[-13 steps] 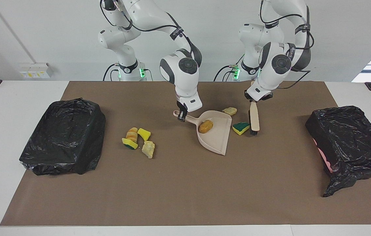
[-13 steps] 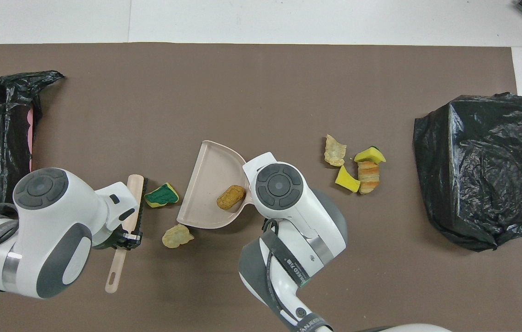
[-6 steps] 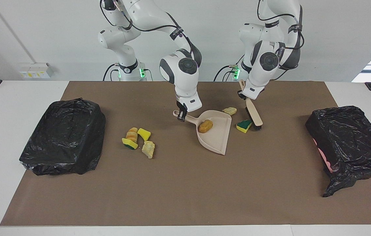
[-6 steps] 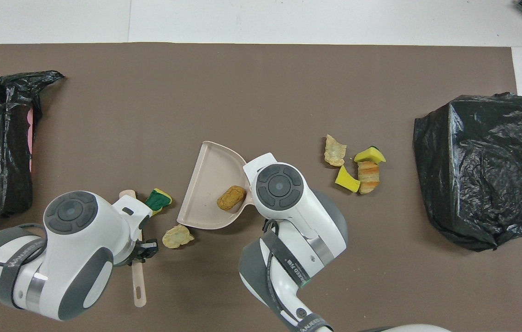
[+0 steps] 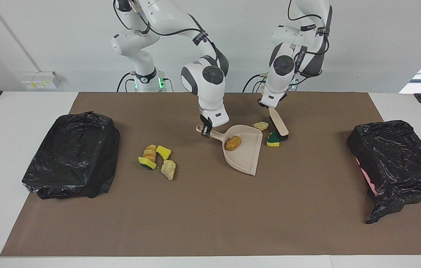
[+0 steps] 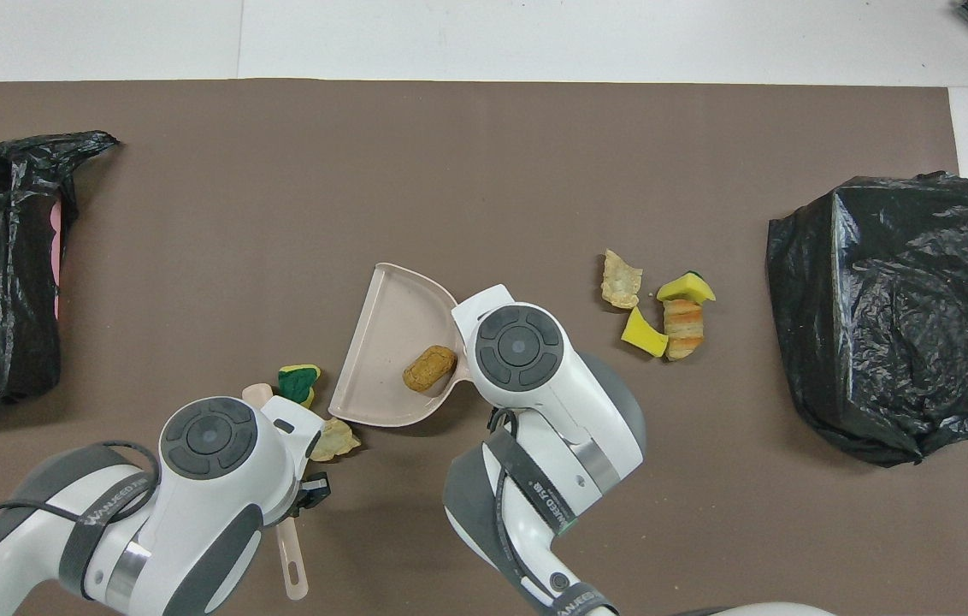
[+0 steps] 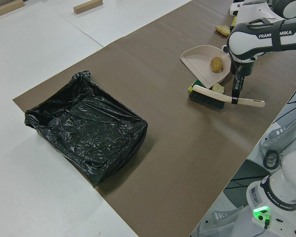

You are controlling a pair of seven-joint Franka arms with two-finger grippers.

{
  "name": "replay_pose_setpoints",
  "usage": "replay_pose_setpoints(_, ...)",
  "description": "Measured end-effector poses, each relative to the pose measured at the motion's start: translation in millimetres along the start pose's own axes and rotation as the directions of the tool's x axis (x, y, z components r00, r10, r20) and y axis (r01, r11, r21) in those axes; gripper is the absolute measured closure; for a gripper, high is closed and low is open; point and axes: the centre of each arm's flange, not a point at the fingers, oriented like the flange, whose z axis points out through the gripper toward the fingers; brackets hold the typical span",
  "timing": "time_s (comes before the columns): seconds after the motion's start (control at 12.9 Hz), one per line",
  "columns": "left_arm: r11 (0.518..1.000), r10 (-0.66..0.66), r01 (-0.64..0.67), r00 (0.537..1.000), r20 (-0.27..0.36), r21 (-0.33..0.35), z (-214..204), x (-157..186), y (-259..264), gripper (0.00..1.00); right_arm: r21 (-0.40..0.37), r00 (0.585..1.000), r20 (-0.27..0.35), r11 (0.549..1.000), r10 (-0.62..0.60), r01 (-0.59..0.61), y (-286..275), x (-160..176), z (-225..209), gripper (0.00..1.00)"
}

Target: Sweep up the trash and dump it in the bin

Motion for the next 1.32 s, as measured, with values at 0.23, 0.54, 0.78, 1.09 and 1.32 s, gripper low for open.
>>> replay_pose_setpoints(0.23,1.000,-0.010,0.010,1.000,0.003,-0.002,1,0,0,0.74,0.001,1.000,0.001,1.000,0.000,0.000,-1,-1,0,0.67)
replay_pose_setpoints(0.54,1.000,-0.019,0.020,1.000,0.022,-0.022,0,-2,2,0.74,-0.005,1.000,0.010,1.000,-0.026,0.026,0,-3,0,0.67)
replay_pose_setpoints(0.78,0.999,-0.020,0.021,0.999,0.027,-0.029,0,-4,4,0.74,-0.001,0.988,0.052,0.989,-0.148,0.148,25,-29,-6,0.67)
replay_pose_setpoints(1.09,0.996,-0.030,0.033,0.999,0.034,-0.079,-3,-7,12,0.74,-0.007,0.952,0.081,0.955,-0.295,0.297,33,-45,-22,0.67)
replay_pose_setpoints(1.32,0.986,-0.019,0.016,1.000,-0.015,-0.168,-9,-12,34,0.74,0.001,0.938,0.100,0.942,-0.333,0.335,26,-47,-17,0.67)
